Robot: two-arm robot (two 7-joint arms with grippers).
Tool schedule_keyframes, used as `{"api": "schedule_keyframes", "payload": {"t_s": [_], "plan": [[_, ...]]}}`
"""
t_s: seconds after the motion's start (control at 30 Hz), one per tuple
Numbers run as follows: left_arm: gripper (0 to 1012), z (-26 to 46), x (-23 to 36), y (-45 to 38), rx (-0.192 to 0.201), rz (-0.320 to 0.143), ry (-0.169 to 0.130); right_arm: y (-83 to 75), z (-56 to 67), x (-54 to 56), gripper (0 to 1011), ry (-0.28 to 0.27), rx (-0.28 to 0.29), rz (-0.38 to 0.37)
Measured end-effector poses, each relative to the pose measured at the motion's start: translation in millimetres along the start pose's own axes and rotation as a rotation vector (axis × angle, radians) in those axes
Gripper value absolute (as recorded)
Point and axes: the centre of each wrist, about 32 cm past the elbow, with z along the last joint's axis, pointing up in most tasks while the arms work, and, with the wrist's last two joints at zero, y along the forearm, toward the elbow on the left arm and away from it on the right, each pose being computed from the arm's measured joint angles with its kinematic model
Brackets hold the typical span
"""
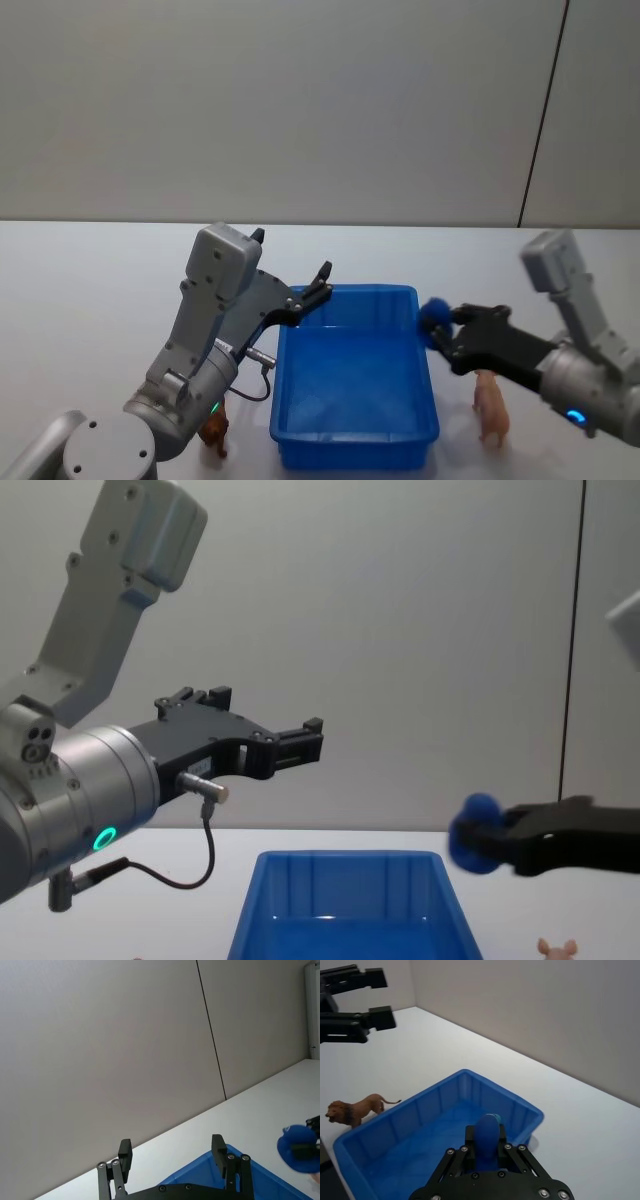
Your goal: Pick up the two dolls from the table and place them into the box.
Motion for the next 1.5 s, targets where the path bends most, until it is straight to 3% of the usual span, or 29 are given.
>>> {"api": "schedule_keyframes", "payload": {"t_s": [0.23,0.5,0.8,1.13,1.5], "plan": [[1001,0.0,0.0,0.0,0.0,0.0,0.0,18.2,-1.2,-15.4,201,-0.01,-0.023,0.054],[1001,0.0,0.0,0.0,0.0,0.0,0.0,31.4,-4.9,-27.6,461,-0.019,-0.046,0.086],[1001,0.0,0.0,0.0,0.0,0.0,0.0,34.2,-6.7,-30.9,744,-0.028,-0.037,0.07],[1001,0.0,0.0,0.0,0.0,0.0,0.0,21.1,-10.0,-24.7,1001,-0.021,-0.008,-0.002],[1001,0.0,0.0,0.0,0.0,0.0,0.0,-5.7,-17.9,-13.0,1003,0.019,-0.016,-0.107]]}}
